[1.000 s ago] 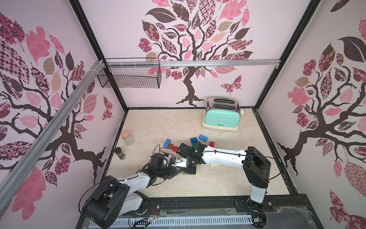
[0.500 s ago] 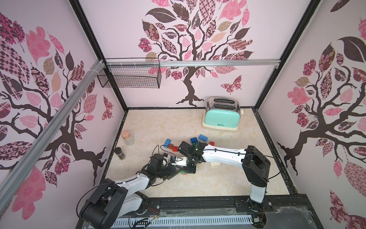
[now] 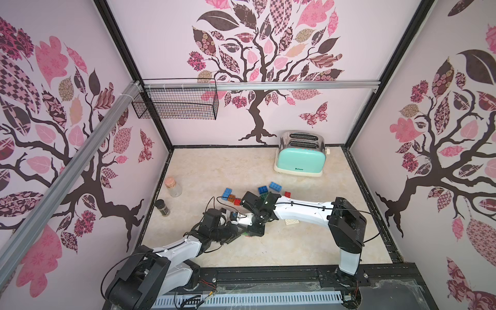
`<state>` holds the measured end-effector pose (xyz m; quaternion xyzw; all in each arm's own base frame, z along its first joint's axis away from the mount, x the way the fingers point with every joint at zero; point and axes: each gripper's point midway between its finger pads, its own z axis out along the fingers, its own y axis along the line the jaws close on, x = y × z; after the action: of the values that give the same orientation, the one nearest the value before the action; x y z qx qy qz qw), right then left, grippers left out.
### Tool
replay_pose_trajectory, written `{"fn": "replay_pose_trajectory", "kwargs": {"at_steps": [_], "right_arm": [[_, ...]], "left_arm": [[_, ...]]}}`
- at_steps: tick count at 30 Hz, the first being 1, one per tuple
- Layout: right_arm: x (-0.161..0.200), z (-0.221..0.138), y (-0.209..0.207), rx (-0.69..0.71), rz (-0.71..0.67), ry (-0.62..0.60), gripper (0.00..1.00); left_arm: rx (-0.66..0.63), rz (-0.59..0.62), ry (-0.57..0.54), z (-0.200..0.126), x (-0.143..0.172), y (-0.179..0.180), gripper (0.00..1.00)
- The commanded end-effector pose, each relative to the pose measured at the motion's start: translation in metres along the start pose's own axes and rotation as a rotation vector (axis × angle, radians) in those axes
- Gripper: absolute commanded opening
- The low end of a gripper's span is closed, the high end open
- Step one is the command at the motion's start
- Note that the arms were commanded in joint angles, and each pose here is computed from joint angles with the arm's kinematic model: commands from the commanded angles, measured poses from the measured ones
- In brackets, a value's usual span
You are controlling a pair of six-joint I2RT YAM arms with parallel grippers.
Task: Assemble a heart with lego
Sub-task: Assemble the lego brick with the lego brick, then pick up the lego brick from the center of the board.
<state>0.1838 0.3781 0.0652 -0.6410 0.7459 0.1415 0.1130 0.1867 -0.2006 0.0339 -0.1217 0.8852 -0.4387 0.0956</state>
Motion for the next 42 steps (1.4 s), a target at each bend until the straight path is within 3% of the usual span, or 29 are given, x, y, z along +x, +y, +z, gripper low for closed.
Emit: {"fn": "replay_pose_trajectory", "kwargs": {"at_steps": [1,11,23,30,34,42], "right_arm": [[-0.006,-0.012,0.005,-0.004,-0.008,-0.029,0.53],[-0.024,-0.046,-0.006,0.023,0.031,-0.153,0.57],[-0.013,-0.092,-0.054,0.177,0.159,-0.314,0.57],[0.018,-0.096,-0.117,0.293,0.396,-0.313,0.57],[0.027,-0.093,-0.139,0.358,0.462,-0.314,0.58],[0.031,-0.073,-0.174,0.354,0.574,-0.307,0.59]], "left_arm": [[-0.052,-0.016,-0.002,-0.002,0.003,0.011,0.48],[-0.032,0.006,-0.039,-0.009,-0.006,-0.005,0.61],[-0.027,0.027,-0.114,-0.034,-0.025,-0.029,0.62],[-0.074,0.024,-0.145,-0.056,-0.045,-0.026,0.62],[-0.101,0.043,-0.131,-0.055,-0.052,-0.029,0.62],[-0.122,0.084,-0.140,-0.056,-0.070,-0.039,0.62]]}}
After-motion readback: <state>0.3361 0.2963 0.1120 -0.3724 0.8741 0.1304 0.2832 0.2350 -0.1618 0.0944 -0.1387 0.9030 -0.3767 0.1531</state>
